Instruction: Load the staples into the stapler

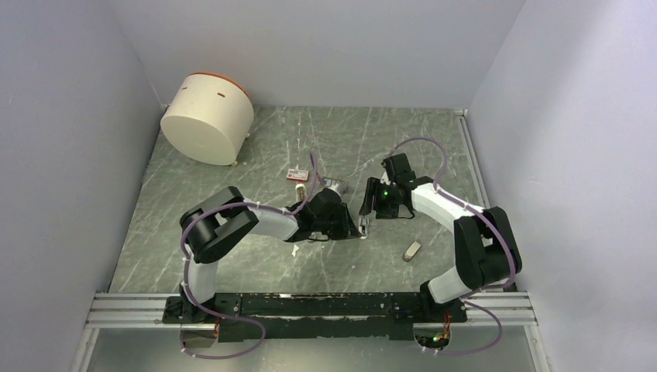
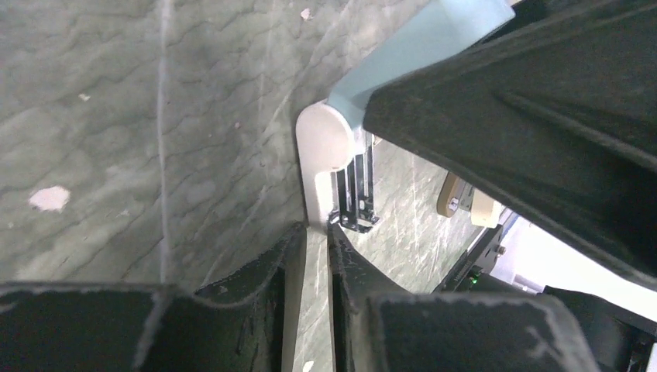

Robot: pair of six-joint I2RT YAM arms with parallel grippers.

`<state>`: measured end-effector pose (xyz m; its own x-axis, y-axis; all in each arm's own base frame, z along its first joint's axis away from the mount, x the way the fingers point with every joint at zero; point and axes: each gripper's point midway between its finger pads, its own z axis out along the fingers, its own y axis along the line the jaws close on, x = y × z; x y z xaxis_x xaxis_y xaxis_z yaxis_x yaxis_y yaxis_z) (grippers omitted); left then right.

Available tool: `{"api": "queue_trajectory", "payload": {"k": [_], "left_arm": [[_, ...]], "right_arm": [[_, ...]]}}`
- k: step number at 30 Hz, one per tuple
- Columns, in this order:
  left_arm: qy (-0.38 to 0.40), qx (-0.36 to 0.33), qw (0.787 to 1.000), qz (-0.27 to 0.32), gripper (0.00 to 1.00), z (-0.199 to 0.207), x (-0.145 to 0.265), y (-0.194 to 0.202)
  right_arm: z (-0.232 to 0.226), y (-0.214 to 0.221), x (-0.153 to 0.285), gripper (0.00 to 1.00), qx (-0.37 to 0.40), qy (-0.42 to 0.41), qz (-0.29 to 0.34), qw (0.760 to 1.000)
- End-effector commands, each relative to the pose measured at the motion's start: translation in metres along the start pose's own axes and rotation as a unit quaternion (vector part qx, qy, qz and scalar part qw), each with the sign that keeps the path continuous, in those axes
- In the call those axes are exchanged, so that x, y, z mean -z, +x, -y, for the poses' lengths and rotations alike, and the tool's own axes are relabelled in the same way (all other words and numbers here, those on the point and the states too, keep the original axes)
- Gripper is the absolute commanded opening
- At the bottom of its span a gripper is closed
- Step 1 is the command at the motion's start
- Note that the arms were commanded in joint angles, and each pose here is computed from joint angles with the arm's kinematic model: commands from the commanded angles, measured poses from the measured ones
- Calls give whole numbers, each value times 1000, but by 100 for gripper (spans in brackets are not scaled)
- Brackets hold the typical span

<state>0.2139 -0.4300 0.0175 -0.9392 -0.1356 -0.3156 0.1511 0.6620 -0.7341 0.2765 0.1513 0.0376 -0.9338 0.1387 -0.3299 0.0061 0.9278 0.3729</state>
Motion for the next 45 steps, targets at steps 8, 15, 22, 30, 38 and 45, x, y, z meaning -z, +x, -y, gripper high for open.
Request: {"api": "queue_trajectory", "payload": {"k": [8,15,22,30,38,45], "left_arm": [[-74,-15,997,-8,29,-33,15,5],[-45,-65,997,28,40,-2,39,-10],[10,-171,981,91,50,63,84,-15],[37,-242,952,182,58,97,147,-37],[-13,-234,936,261,61,88,194,-68],[-13,-224,936,271,61,86,204,-70]], "right_arm": [[-13,-33,39,62,-5,-8,90,996],[27,-49,82,62,-73,108,192,973],[72,-27,121,64,-150,202,251,935],[105,10,127,79,-227,275,234,904],[123,42,116,80,-291,332,190,877],[124,63,90,74,-322,307,172,879]]}}
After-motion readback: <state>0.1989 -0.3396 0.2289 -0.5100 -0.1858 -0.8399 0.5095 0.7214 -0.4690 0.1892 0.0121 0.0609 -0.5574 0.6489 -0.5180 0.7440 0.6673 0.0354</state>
